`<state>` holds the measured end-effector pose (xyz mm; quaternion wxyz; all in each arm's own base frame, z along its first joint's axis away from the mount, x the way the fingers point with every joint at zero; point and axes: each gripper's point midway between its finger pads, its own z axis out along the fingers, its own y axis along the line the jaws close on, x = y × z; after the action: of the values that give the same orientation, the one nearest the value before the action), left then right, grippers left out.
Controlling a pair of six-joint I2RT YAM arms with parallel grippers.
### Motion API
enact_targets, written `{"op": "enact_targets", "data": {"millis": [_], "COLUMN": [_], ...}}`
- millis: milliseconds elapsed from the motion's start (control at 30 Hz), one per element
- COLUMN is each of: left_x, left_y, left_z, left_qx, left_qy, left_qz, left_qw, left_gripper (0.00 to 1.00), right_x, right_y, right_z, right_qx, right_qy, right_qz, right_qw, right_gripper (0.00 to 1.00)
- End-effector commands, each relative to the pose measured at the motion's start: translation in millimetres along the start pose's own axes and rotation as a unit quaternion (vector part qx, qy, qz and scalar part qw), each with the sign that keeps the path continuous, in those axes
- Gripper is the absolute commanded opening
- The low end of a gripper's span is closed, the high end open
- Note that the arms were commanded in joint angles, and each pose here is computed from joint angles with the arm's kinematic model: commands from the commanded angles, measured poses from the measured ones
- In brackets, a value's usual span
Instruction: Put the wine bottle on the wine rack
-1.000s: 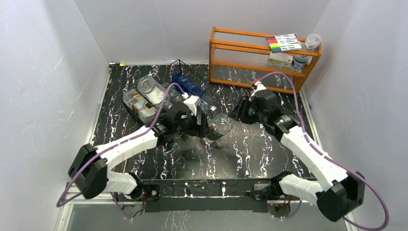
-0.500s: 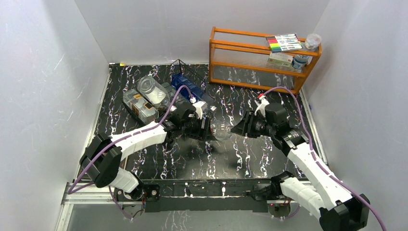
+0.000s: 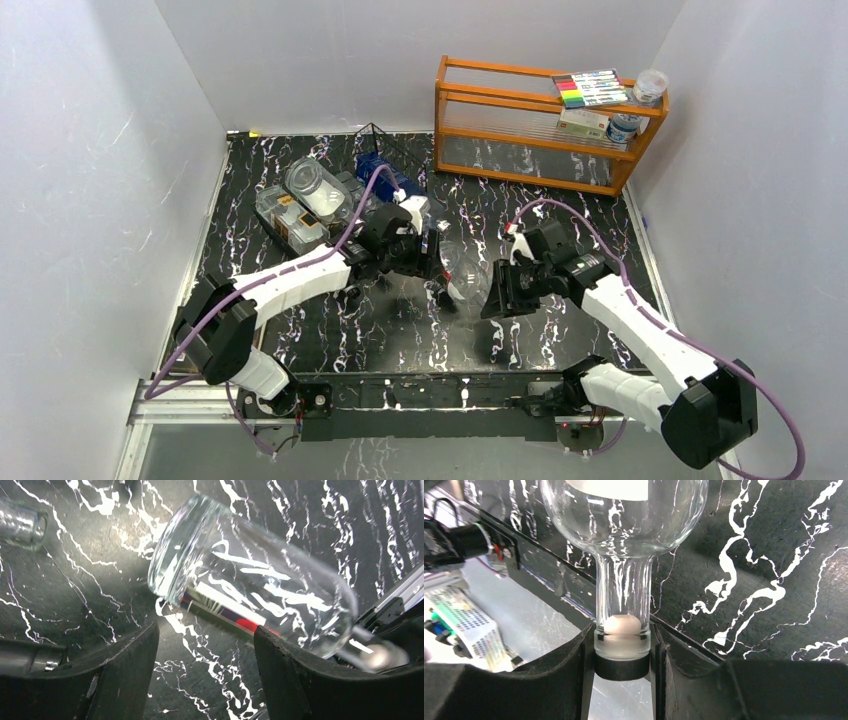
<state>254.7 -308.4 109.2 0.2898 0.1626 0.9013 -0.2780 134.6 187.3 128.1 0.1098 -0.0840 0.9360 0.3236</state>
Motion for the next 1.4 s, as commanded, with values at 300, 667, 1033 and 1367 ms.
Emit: {"op": "enact_targets", "data": {"millis": [300,667,1033,1367], "left_x": [-68,-69,-77,-2], "left_y": [2,11,-1,8], "left_z": [0,47,47,56], "left_qx": [0.010,0.048,0.097,0.114], "left_qy": [-0.052,-0.006,-0.035,0.073], "left_qz": [-0.098,-0.112,-0.074,-0.097], "left_qw": [0.994,0.993,0.992,0.986], "left_gripper": [0.78,0.74,0.74,0.33], "right_x": [-5,-5,20,-13], "right_y": [-16,-17,3,-26], "right_z": [23,42,54,70], "right_qx": [0.115,0.131,0.075,0.163], "right_qy": [-0.020,-0.018,0.027,-0.042], "right_qz": [-0.058,-0.081,-0.128,-0.129], "right_qw": [0.991,0.988,0.989,0.977], "right_gripper": [0.11,0.17,0.19,0.42]}}
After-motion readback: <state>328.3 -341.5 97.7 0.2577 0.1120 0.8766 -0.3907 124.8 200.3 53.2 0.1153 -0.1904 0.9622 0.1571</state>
